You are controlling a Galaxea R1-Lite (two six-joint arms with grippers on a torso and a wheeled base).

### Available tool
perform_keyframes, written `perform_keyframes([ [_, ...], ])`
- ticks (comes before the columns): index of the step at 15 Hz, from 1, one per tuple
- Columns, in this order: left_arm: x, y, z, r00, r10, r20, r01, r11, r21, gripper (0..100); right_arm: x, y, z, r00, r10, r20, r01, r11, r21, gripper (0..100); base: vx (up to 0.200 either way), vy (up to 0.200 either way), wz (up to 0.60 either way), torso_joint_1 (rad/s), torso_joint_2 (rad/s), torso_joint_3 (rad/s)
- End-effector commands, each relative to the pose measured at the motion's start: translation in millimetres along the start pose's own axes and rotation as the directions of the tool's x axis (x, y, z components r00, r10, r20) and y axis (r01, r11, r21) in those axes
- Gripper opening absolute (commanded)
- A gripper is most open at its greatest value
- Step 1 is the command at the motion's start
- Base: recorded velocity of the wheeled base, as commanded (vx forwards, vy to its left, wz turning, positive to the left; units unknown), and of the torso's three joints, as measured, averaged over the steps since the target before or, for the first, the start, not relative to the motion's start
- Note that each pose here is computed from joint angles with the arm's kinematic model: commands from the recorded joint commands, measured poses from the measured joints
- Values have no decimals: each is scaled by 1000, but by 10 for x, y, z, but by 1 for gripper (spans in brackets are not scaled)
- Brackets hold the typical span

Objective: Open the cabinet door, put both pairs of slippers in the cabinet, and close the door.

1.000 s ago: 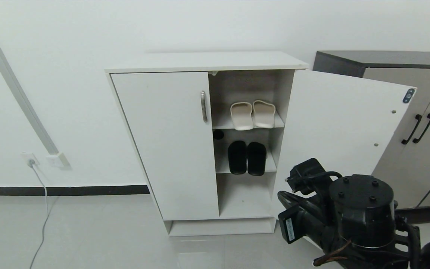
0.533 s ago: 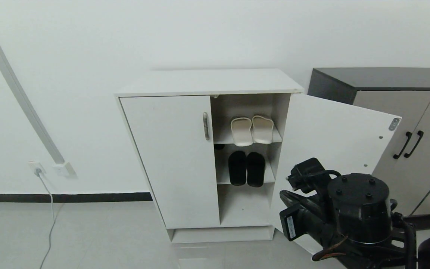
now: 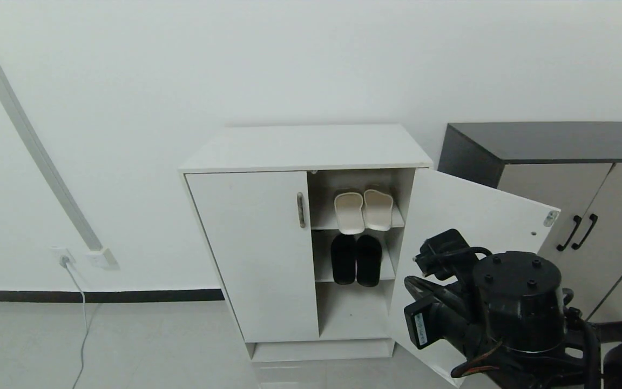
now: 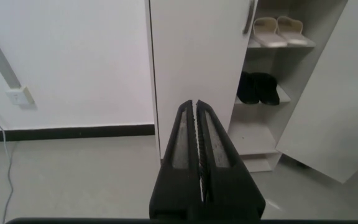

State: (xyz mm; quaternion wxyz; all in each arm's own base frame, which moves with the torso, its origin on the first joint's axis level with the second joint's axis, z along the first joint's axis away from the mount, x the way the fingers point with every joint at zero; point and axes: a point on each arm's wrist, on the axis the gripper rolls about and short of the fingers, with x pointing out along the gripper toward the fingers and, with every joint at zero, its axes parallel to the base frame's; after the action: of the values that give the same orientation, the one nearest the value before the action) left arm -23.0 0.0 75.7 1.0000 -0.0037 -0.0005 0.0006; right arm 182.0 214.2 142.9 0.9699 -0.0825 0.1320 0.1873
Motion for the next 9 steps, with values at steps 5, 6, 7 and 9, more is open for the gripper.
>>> perform_keyframes([
  [5, 1, 0, 0, 1000, 0, -1, 0, 1000, 0, 0, 2, 2, -7, 1000, 1, -2, -1, 1000, -2, 0, 0, 0, 0, 207, -524, -318],
  [6, 1, 0, 0, 1000, 0, -1, 0, 1000, 0, 0, 2, 2, -7, 1000, 0, -2, 0, 1000, -2, 0, 0, 0, 0, 227, -544, -320],
  [7, 1, 0, 0, 1000, 0, -1, 0, 1000, 0, 0, 2, 2, -7, 1000, 1, -2, -1, 1000, 0, 0, 0, 0, 0, 242, -564, -330],
  [9, 1, 0, 0, 1000, 0, -1, 0, 1000, 0, 0, 2, 2, -5, 1000, 1, -1, -1, 1000, 1, 0, 0, 0, 0, 239, -566, -327],
])
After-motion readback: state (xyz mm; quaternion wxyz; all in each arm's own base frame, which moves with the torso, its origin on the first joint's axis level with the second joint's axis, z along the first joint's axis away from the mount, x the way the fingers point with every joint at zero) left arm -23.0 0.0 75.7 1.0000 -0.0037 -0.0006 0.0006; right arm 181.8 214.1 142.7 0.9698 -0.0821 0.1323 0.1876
